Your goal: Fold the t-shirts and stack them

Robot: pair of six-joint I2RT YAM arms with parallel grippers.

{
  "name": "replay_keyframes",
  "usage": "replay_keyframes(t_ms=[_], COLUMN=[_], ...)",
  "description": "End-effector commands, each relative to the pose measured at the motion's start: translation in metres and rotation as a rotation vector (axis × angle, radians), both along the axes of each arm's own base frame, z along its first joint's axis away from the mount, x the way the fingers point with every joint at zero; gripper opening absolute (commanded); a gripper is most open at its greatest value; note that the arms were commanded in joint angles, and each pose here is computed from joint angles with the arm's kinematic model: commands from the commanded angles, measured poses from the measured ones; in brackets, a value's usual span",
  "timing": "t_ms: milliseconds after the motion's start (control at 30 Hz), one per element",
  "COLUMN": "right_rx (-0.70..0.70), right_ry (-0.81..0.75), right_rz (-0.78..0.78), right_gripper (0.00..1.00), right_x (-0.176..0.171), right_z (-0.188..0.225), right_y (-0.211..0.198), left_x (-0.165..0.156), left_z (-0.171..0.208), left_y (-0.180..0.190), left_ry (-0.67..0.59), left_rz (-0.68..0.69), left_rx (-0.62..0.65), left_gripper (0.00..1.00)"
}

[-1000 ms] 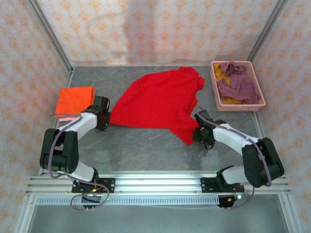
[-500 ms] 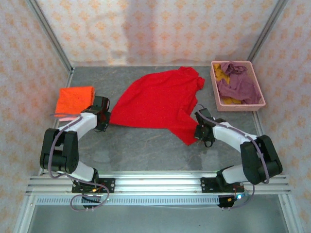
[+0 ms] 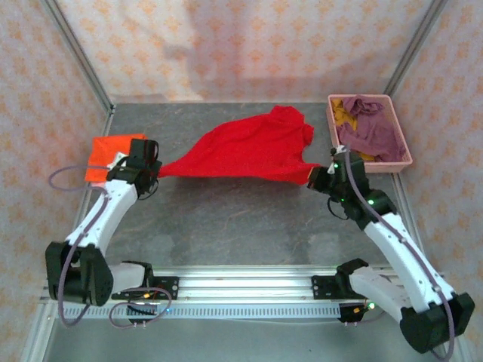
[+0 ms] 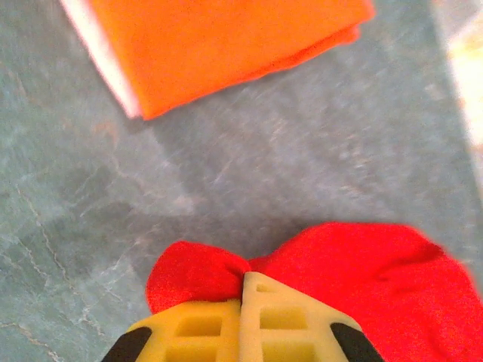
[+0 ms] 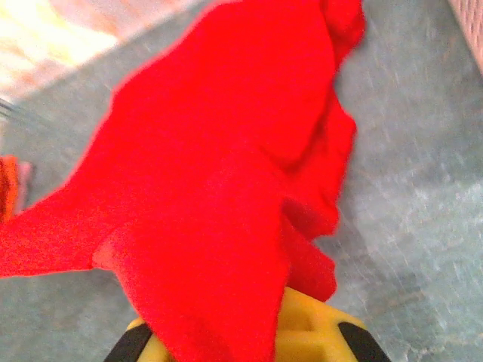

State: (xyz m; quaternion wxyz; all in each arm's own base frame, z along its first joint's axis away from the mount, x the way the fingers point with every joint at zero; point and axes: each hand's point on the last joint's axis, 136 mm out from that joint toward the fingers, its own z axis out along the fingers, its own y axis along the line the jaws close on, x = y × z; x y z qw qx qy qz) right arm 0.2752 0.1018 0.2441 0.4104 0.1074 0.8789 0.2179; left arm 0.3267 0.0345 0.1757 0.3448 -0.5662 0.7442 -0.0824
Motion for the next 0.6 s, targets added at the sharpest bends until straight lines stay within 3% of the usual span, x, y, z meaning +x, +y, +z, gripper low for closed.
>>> replay_keyframes(t_ms=[0,133,233,567], right_rx=[0.003,-0.002,-0.026,0.016], right_ry=[-0.066,-0.12,-0.126,-0.033], right_rz=[-0.021,-0.055,-0.085,-0.085], right_gripper=[0.0,0.0,0.0,0.0], right_x=[-0.013,-0.003,0.023,0.179], right_z=[0.036,0.066,0.079,0.034], right_y=[-0.011,-0.015,-0.016,-0.008], left_x=[-0.03,-0.027,-0.008,0.11], left_z=[0.043,0.076,0.088,0.069], left_y=[0.023,0.022,0.019,0.012], left_ry=[-0.002,-0.054,-0.043,0.069], left_rz=[0.021,-0.028,-0.07,-0.136], left_rx=[0.148,0.184,0.21,0.221], left_gripper=[0.0,0.0,0.0,0.0])
